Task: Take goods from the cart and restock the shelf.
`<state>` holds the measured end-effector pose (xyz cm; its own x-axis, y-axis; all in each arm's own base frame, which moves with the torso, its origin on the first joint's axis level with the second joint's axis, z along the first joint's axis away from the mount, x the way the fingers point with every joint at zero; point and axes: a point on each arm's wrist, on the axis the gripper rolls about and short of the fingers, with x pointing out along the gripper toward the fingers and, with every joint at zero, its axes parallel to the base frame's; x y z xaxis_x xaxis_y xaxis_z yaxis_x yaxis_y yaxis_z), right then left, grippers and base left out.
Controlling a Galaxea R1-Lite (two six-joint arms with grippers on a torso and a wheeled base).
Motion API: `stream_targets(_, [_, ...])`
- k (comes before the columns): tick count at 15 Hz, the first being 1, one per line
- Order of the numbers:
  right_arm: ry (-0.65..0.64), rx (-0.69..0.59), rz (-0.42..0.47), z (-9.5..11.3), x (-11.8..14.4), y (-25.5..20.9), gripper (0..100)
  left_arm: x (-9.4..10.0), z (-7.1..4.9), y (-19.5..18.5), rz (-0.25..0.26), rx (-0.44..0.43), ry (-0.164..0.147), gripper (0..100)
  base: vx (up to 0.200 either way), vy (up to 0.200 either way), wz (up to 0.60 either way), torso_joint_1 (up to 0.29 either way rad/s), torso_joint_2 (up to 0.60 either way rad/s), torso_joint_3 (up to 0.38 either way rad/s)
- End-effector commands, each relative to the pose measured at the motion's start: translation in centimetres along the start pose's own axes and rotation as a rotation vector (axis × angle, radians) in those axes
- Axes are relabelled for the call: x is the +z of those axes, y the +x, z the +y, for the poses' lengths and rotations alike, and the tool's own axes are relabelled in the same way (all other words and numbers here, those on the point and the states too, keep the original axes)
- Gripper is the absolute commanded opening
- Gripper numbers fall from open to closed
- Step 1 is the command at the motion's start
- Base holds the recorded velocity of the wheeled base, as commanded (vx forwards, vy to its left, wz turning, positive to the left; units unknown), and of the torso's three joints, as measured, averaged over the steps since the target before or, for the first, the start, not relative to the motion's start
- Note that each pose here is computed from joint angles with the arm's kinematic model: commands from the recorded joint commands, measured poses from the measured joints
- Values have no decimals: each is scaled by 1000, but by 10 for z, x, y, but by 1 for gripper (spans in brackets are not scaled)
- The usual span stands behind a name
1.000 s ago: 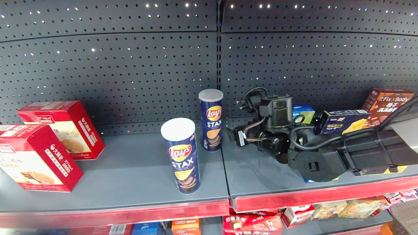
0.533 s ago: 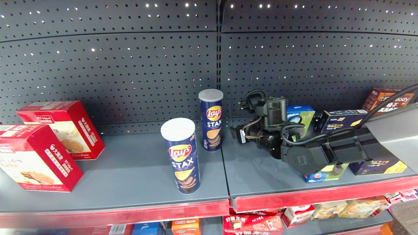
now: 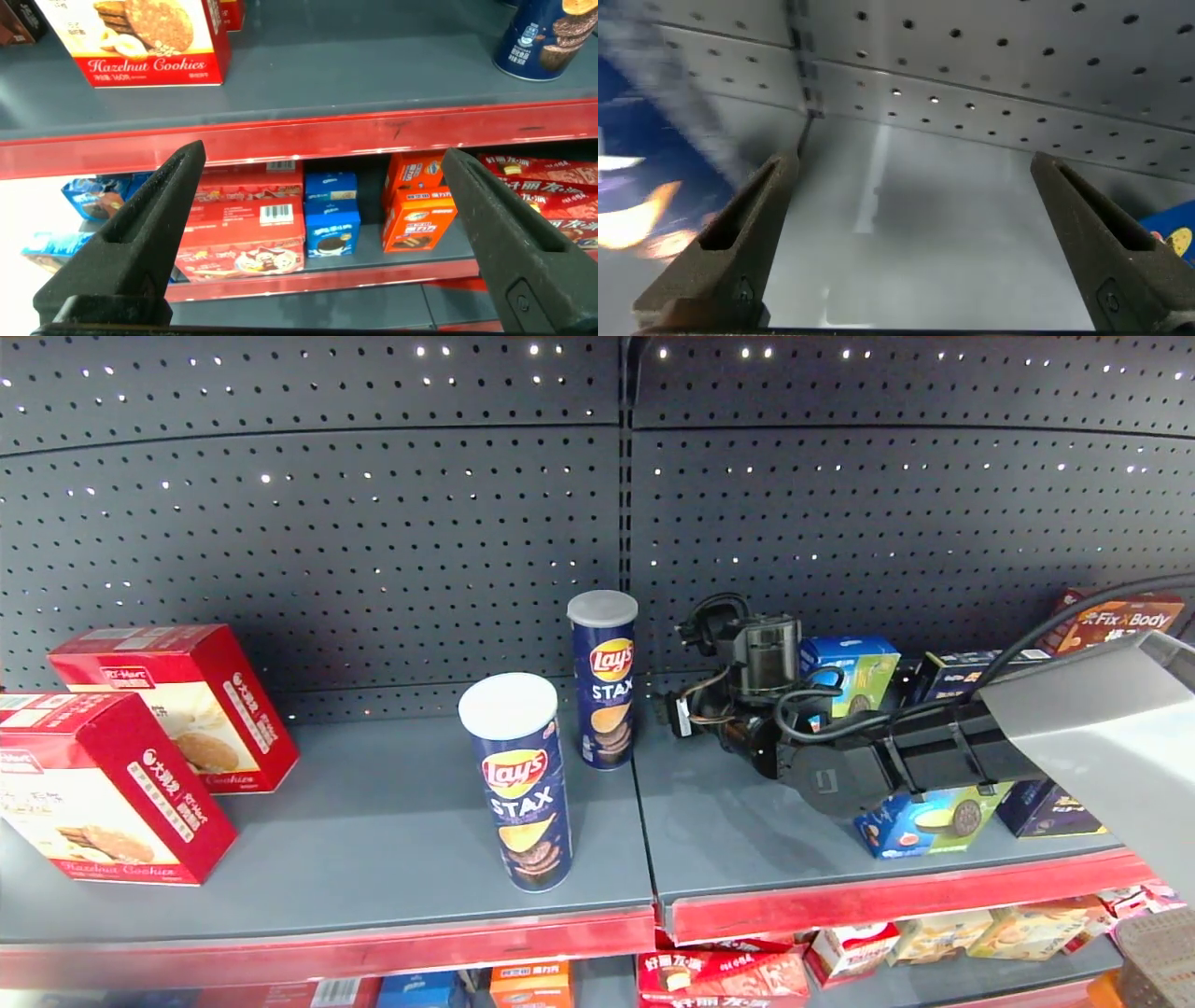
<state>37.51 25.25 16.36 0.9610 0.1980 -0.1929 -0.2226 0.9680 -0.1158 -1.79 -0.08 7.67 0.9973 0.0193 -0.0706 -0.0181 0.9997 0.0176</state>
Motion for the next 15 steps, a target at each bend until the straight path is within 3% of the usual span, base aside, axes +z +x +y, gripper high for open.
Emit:
stream_targets(1, [4, 11, -7, 1, 0, 6, 100, 0, 0, 0, 1, 1, 0, 100, 0, 0, 0, 0, 0, 0])
stream_targets(15, [1, 86, -23, 25, 0, 2, 100, 0, 0, 0, 1, 1, 0, 100, 0, 0, 0, 0, 0, 0])
